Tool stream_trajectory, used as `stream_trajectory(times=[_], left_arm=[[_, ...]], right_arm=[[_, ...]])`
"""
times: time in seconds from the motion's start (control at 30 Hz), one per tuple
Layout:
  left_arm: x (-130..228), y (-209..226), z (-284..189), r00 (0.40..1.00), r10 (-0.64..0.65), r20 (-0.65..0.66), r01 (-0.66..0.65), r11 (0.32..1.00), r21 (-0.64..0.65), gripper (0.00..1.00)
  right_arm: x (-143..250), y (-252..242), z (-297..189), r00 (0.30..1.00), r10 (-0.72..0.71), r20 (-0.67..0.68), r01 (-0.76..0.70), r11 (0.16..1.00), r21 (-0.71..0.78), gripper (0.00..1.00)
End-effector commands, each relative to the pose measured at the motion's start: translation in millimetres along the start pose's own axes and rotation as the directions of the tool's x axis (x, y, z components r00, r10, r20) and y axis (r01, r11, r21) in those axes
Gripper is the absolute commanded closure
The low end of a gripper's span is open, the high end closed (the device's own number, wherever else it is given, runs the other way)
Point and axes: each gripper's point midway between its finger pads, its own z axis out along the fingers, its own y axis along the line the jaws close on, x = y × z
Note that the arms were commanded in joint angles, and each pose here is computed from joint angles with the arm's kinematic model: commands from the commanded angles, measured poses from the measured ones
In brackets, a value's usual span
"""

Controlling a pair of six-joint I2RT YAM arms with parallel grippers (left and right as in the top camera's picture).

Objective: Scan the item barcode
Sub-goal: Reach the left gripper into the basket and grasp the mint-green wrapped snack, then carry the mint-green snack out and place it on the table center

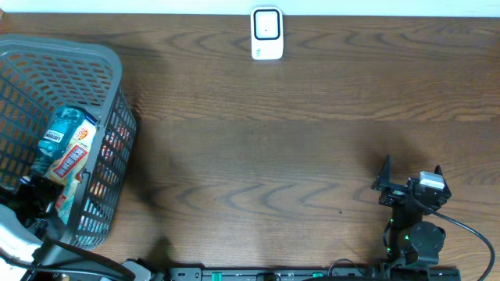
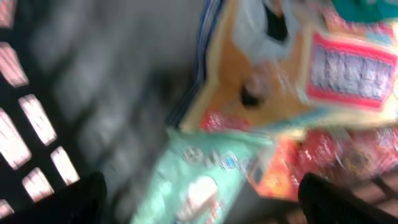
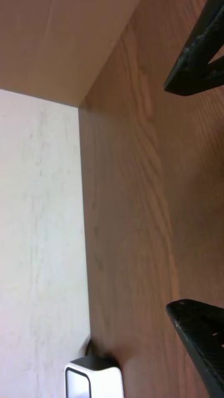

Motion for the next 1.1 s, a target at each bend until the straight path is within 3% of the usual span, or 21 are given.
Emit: stream_trajectory(times=[0.0, 0.37, 0.43, 0.6, 0.67, 0.93, 1.07], left_arm=[[9, 17, 17, 1.0, -0.014, -0.004, 0.013, 0.998, -0.067, 0.02], [56, 25, 62, 0.995, -0.052, -0.084, 0.049, 0.998, -0.038, 0.0], [56, 18, 62, 0.995, -0.052, -0.089, 0.052, 0.999, 0.003, 0.08], [60, 6, 61, 0.992, -0.054, -0.112, 0.062, 0.995, 0.073, 0.61], [62, 6, 61, 0.99, -0.065, -0.123, 0.074, 0.995, 0.07, 0.92], [33, -5, 36, 0.993, -0.116, -0.017, 0.117, 0.988, 0.103, 0.92], [-1, -41, -14, 0.988, -0.074, 0.133, 0.037, 0.964, 0.262, 0.93]], right_arm=[[1, 0, 0, 1.0, -0.015, 0.0, 0.015, 1.0, 0.001, 0.01], [1, 0, 0, 1.0, -0.015, 0.0, 0.015, 1.0, 0.001, 0.01], [1, 0, 0, 1.0, -0.016, 0.0, 0.016, 1.0, 0.001, 0.01], [1, 0, 0, 1.0, -0.016, 0.0, 0.016, 1.0, 0.001, 0.01], [1, 0, 0, 1.0, -0.016, 0.0, 0.016, 1.0, 0.001, 0.01], [1, 0, 0, 1.0, -0.015, 0.0, 0.015, 1.0, 0.001, 0.01], [1, 0, 0, 1.0, -0.015, 0.0, 0.015, 1.0, 0.001, 0.01]])
